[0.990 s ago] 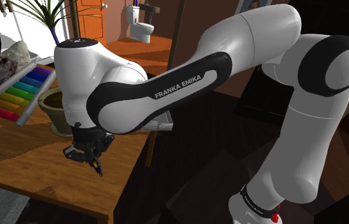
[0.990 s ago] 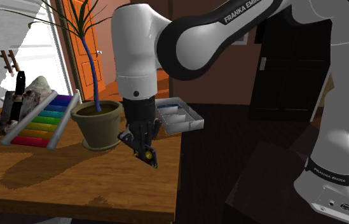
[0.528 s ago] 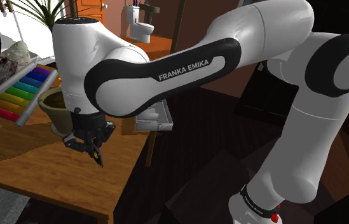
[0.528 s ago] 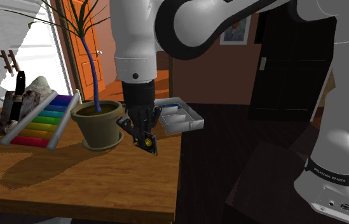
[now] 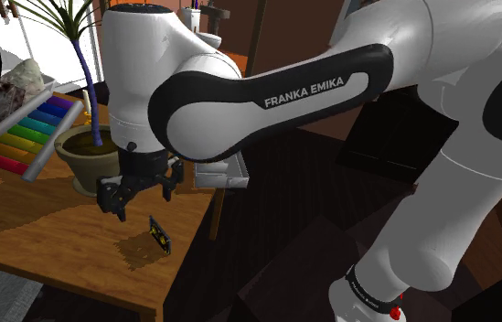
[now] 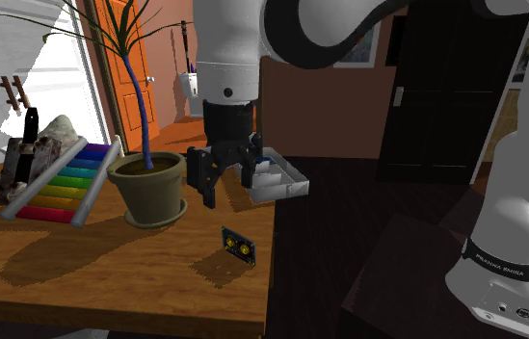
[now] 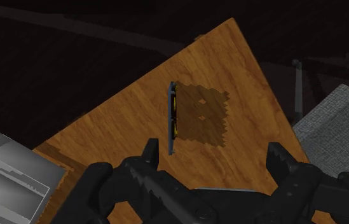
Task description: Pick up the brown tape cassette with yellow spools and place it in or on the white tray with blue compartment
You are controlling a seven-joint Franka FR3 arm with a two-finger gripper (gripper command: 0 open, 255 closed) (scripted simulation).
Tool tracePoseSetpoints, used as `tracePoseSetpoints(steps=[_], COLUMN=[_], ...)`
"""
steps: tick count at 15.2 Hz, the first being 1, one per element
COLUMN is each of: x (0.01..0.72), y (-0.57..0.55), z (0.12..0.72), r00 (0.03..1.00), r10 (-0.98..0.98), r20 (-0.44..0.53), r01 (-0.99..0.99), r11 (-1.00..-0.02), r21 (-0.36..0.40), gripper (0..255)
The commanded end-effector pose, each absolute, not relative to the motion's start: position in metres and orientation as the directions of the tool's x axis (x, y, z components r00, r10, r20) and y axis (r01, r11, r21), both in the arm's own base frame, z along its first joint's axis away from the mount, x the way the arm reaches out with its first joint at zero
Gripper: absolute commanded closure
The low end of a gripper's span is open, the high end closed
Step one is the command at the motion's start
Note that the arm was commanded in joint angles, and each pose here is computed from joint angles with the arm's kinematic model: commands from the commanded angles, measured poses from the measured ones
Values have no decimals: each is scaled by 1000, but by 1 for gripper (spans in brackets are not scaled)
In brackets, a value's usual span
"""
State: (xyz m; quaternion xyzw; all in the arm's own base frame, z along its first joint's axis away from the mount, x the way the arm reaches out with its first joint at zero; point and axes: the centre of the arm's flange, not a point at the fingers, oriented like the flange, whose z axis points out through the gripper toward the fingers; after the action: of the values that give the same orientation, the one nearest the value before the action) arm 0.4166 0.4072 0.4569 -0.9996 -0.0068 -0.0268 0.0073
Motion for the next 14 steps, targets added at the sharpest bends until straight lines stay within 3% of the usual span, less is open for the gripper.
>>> tracePoseSetpoints(steps=[1, 8, 14], x=[401, 404, 404], y=[404, 405, 405], z=[466, 427, 427], r00=[997, 997, 997], r10=[15, 15, 15], r20=[75, 75, 75], r01=[16, 16, 16], r11=[-1000, -1000, -1000], r21=[-18, -18, -18], gripper=[0, 0, 0])
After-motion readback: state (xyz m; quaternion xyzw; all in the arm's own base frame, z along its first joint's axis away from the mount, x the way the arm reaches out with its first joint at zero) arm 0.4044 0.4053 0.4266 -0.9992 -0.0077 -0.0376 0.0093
